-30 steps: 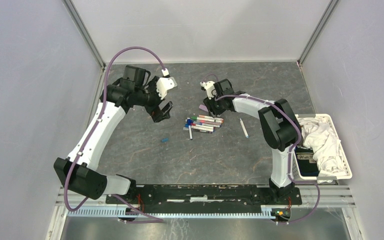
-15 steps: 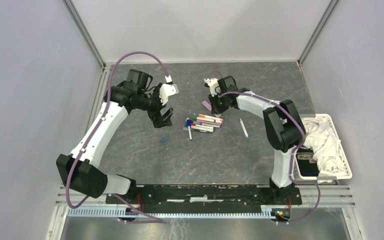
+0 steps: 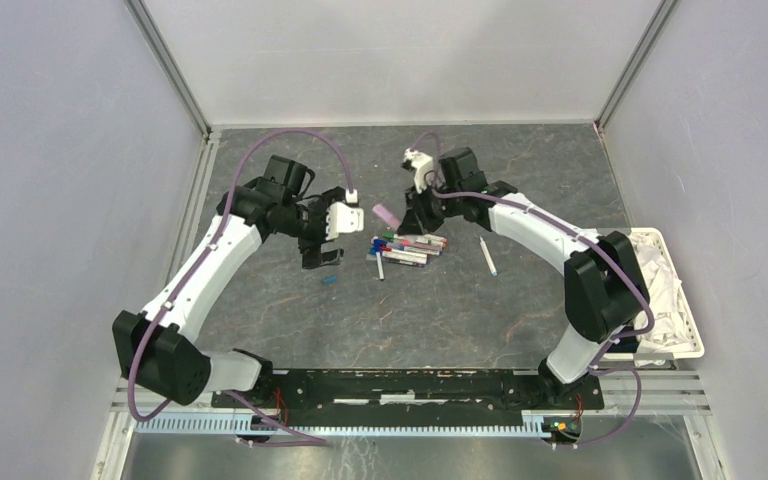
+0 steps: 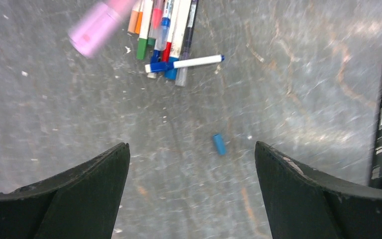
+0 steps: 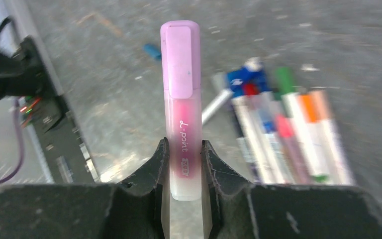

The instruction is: Open the pen caps

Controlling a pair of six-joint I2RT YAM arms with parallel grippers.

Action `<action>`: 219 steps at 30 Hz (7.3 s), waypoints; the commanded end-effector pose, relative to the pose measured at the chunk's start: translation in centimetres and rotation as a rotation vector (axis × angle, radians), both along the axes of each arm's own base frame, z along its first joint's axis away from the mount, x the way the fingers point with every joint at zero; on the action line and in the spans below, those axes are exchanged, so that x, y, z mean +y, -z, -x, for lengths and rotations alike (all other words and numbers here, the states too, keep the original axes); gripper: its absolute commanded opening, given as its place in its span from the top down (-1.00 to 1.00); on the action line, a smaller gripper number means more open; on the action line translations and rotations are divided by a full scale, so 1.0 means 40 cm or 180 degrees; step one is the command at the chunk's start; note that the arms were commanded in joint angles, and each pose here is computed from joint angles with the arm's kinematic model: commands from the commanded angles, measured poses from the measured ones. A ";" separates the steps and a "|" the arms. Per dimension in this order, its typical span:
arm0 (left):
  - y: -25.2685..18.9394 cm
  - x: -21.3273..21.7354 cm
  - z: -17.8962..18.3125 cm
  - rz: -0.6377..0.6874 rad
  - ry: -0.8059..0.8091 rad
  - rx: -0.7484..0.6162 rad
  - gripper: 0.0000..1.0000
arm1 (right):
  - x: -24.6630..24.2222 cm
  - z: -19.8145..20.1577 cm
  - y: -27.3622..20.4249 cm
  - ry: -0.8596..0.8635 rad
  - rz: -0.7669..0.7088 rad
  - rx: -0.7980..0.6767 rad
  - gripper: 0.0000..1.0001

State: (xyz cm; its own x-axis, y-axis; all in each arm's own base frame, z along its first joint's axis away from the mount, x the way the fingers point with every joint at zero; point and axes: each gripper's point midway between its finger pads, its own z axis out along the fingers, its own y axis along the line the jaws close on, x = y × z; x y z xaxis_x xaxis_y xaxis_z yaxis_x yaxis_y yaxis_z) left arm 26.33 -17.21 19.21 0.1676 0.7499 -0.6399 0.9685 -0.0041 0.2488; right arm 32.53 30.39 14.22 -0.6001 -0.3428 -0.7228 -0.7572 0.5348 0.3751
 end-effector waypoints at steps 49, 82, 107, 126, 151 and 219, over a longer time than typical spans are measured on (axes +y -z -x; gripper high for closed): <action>0.009 -0.035 0.035 -0.0837 0.1380 -0.1889 0.96 | 0.253 0.246 -0.077 -0.1205 -0.0894 0.1069 0.96; 0.294 0.081 -0.118 -0.1158 -0.0732 -0.0086 0.96 | -0.598 -0.085 0.147 0.2711 0.1914 -0.0063 0.89; 0.402 0.076 -0.093 -0.1028 -0.0859 0.0558 -0.04 | -0.635 -0.062 0.288 0.2811 0.2050 0.0293 0.00; -0.145 0.026 -0.189 0.0094 -0.1494 -0.0023 -1.00 | -0.157 -0.224 0.121 0.0842 0.1245 -0.0469 -0.07; 0.018 0.095 -0.097 -0.0138 -0.1529 0.0892 -1.00 | -0.156 -0.133 0.304 0.0496 0.1542 -0.0118 0.24; 0.070 -0.054 0.104 -0.0703 0.0869 -0.0132 -0.56 | 0.140 0.267 -0.063 -0.1309 -0.0801 0.0944 1.00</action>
State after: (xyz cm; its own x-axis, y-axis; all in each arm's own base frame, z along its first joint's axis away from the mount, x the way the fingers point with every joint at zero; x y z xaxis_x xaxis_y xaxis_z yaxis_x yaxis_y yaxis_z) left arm 20.78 -20.23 16.42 0.3068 0.7753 -0.5520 0.9510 -0.2731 0.1449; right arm 21.85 34.82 14.80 -0.6612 -0.4530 -0.5981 -0.7250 0.1808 0.6646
